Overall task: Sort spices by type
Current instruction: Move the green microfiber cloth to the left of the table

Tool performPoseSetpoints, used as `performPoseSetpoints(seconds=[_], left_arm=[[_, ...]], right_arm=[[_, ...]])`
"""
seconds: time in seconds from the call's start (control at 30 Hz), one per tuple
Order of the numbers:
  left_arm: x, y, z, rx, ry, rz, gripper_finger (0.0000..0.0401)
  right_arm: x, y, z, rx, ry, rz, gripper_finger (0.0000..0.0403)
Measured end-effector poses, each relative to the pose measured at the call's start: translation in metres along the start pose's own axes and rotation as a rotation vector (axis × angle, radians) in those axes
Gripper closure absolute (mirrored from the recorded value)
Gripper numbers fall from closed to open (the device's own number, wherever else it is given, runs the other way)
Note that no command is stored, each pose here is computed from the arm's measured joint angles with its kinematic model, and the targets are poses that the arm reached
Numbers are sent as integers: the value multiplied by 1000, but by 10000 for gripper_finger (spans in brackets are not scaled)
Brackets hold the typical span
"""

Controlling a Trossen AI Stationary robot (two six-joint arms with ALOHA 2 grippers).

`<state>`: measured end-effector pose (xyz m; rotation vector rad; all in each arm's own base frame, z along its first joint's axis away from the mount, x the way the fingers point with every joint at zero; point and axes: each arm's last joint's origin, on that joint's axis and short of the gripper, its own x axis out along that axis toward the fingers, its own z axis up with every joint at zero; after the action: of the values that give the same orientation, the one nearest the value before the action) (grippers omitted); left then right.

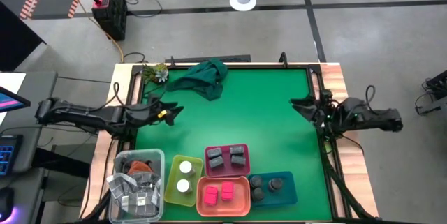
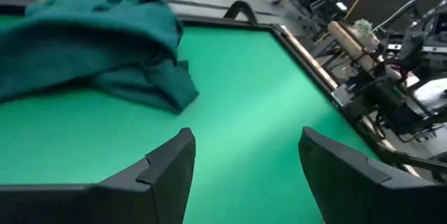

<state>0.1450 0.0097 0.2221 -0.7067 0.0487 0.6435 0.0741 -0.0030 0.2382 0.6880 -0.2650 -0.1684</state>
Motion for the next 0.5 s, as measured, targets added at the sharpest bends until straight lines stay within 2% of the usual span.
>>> performPoseSetpoints(seconds=[0.1, 0.37, 0.5], left_arm=[[-2, 6, -7, -42, -4, -29, 169], [-5, 18, -23, -135, -92, -181, 204], [-8, 27, -27, -153, -163, -252, 230]], right_arm=[[3, -7, -13, 30, 16, 5, 117], [6, -19, -36, 104, -91, 111, 117], [5, -17, -33, 118, -137, 145, 117]])
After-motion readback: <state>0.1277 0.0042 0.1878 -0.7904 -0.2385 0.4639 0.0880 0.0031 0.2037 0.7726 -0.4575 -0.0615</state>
